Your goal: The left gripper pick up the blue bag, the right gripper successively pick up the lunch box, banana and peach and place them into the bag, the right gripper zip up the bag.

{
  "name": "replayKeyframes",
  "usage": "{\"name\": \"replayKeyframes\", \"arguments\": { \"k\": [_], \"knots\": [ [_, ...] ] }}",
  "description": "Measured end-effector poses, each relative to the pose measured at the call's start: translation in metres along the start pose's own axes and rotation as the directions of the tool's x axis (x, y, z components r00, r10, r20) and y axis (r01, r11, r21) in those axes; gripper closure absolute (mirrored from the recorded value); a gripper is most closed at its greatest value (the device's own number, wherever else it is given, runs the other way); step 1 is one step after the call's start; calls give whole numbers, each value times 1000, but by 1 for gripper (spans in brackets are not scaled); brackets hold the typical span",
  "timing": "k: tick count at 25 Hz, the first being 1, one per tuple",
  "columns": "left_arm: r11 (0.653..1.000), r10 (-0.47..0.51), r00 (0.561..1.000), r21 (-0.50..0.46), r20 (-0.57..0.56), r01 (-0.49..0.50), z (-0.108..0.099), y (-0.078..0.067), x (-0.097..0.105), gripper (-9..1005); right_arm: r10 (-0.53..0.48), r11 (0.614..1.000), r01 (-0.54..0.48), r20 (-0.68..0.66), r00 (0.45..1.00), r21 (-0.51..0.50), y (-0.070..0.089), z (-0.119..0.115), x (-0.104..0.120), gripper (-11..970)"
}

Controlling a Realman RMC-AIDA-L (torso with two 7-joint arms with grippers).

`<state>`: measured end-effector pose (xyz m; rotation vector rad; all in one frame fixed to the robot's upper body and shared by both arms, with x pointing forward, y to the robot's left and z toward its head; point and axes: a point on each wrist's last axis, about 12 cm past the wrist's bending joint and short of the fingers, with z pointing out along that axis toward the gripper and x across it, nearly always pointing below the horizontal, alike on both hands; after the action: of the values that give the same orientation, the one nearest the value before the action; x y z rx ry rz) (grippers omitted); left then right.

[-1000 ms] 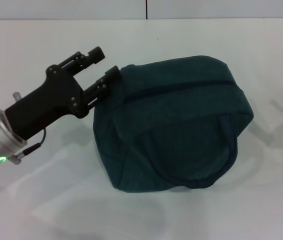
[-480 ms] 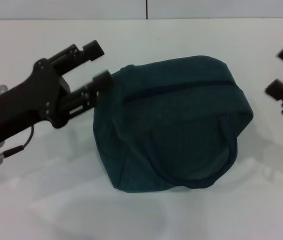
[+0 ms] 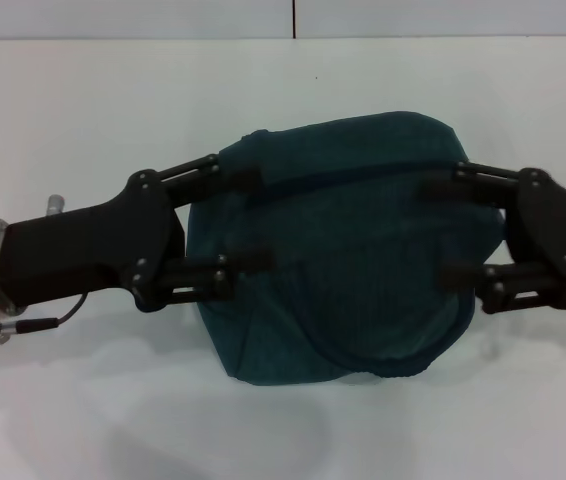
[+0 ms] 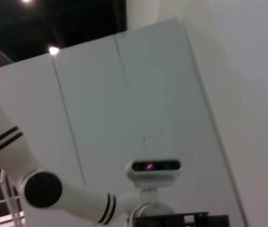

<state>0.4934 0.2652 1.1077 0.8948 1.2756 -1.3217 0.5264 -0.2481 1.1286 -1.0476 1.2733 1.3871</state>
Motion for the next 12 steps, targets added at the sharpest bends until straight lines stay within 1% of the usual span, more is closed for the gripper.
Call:
{"name": "replayKeyframes", "arguments": {
  "k": [4, 12],
  "knots": [
    [1000, -1, 1000, -1, -7, 1, 0, 1, 0, 172, -5, 1000, 4, -7, 1000, -12, -1, 5, -1, 73],
    [1000, -1, 1000, -6, -8, 1, 1, 1, 1, 172, 1, 1000, -1, -7, 1000, -17, -1, 6, -1, 73]
  ]
}}
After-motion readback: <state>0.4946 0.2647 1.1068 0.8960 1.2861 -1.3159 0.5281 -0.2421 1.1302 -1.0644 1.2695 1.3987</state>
